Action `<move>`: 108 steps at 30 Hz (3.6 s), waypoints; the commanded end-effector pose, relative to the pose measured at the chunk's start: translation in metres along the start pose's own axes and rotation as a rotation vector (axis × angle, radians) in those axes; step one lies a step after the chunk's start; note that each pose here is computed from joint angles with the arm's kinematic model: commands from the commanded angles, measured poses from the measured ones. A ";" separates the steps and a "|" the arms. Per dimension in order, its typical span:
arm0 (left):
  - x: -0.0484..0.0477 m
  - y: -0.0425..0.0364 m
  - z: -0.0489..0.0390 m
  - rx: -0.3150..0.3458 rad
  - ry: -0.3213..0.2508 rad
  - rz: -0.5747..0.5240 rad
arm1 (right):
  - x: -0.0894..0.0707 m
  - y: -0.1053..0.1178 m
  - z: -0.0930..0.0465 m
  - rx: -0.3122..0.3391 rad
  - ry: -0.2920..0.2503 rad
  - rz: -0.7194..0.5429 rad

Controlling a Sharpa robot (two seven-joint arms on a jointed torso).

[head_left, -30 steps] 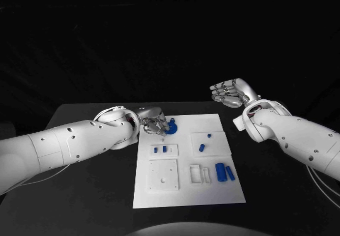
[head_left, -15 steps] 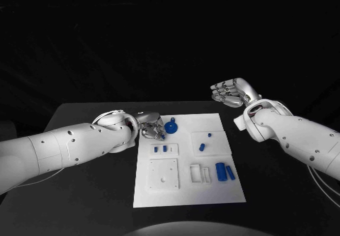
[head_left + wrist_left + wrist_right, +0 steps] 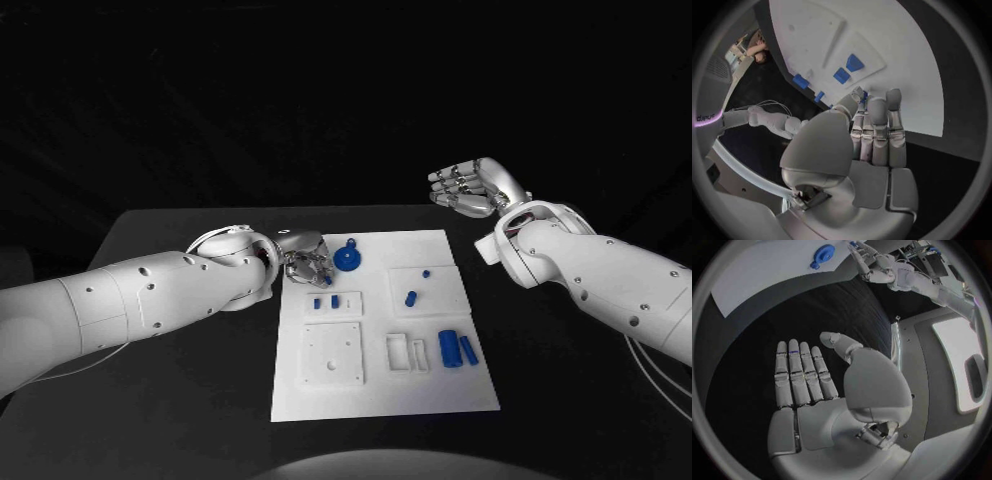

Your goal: Assemble the parts on the task board

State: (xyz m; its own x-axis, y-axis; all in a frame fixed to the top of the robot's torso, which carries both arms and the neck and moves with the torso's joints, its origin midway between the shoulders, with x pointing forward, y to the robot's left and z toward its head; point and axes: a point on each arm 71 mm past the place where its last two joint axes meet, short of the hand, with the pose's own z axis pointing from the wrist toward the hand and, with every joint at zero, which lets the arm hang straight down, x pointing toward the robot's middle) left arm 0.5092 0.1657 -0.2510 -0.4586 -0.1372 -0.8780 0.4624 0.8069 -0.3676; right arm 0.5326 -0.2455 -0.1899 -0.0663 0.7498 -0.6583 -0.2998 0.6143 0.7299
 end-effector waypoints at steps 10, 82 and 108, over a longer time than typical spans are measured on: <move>0.0012 -0.0007 0.0022 0.002 0.016 0.007 | 0.002 0.001 0.000 -0.014 0.025 0.004; -0.0031 0.0424 -0.0077 -0.096 -0.028 0.022 | 0.022 -0.002 -0.007 0.013 0.360 -0.192; -0.0681 0.0810 -0.0336 -0.162 -0.463 -0.689 | 0.045 -0.001 -0.037 0.035 0.415 -0.706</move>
State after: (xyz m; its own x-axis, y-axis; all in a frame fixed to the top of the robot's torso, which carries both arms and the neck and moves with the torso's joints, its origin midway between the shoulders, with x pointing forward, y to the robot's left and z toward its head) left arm 0.5516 0.2574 -0.2142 -0.2642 -0.6746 -0.6893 0.1245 0.6849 -0.7179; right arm 0.4944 -0.2189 -0.2259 -0.2725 0.1258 -0.9539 -0.3960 0.8889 0.2303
